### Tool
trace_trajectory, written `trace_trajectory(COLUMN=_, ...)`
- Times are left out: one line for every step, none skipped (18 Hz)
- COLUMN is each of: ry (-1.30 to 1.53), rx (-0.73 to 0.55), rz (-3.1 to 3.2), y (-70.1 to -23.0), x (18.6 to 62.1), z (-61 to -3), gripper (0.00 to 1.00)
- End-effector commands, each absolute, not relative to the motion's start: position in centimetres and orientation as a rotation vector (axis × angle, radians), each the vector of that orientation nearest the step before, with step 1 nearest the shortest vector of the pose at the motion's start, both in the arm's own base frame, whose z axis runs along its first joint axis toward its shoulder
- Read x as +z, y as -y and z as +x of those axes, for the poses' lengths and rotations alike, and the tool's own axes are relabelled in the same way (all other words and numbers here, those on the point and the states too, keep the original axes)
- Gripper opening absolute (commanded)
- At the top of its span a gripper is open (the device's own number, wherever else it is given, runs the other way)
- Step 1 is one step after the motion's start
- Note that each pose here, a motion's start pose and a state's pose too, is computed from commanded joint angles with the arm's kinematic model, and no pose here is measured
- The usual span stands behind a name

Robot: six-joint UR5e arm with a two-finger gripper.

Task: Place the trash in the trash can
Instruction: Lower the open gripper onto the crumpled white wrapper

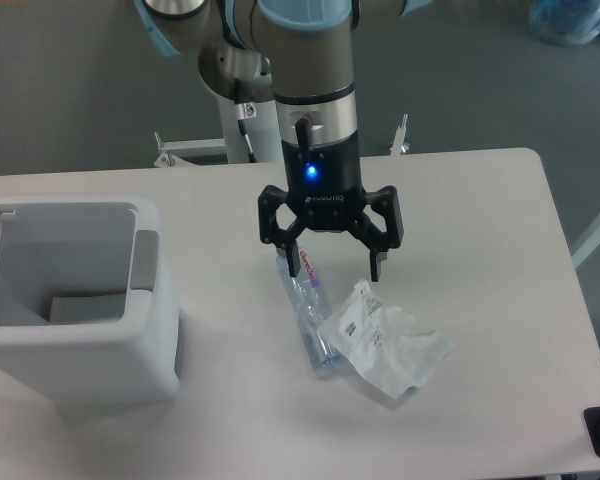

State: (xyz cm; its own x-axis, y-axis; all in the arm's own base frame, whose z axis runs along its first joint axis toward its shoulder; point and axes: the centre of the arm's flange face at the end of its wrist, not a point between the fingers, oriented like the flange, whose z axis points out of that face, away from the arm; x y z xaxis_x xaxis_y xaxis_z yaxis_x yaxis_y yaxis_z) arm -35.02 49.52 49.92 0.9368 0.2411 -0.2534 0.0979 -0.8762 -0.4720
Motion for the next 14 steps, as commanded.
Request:
trace_trajectory(ry=0.244, rx=0.423, rz=-2.627, y=-49.5, x=49.9, z=-35.0, gripper=1.0)
trace_trajectory(ry=0.244, rx=0.422, rz=-2.629, y=-49.5, x=49.8, z=-35.1, gripper=1.0)
trace_trajectory(ry=0.244, rx=0.422, rz=-2.629, y=-49.5, x=50.0, z=-35.0, gripper=1.0)
trace_trajectory(ry=0.245, rx=0.423, rz=-2.627, y=-49.5, x=50.0, z=-35.0, gripper=1.0)
trace_trajectory(ry=0.248, rx=0.423, rz=-2.629, y=-49.5, x=49.9, z=-35.0, gripper=1.0)
trace_trajectory(ry=0.255, rx=0.414, rz=-2.626, y=-49.6, x=49.7, z=-35.1, gripper=1.0)
trace_trajectory(ry=0.246, rx=0.419, rz=-2.622, y=-49.8, x=49.9, z=-35.0, gripper=1.0)
trace_trajectory(ry=0.252, rx=0.418, rz=-2.622, y=-49.9, x=49.7, z=-35.3, gripper=1.0)
trace_trajectory(ry=0.257, rx=0.414, rz=-2.626, y=-50.1, x=49.1, z=-35.7, gripper=1.0)
trace_trajectory(ry=0.257, rx=0.416, rz=-2.625, y=-50.3, x=48.8, z=-35.8, gripper=1.0)
trace_trajectory(ry=0.261, rx=0.419, rz=-2.622, y=-50.5, x=48.5, z=-36.0, gripper=1.0)
trace_trajectory(ry=0.277, rx=0.413, rz=-2.626, y=-50.7, x=47.9, z=-36.3, gripper=1.0)
trace_trajectory(ry=0.319, rx=0.41, rz=-2.629, y=-50.8, x=47.4, z=-36.4, gripper=1.0)
trace_trajectory(ry=0.376, rx=0.412, rz=-2.63, y=-50.7, x=47.0, z=-36.6, gripper=1.0)
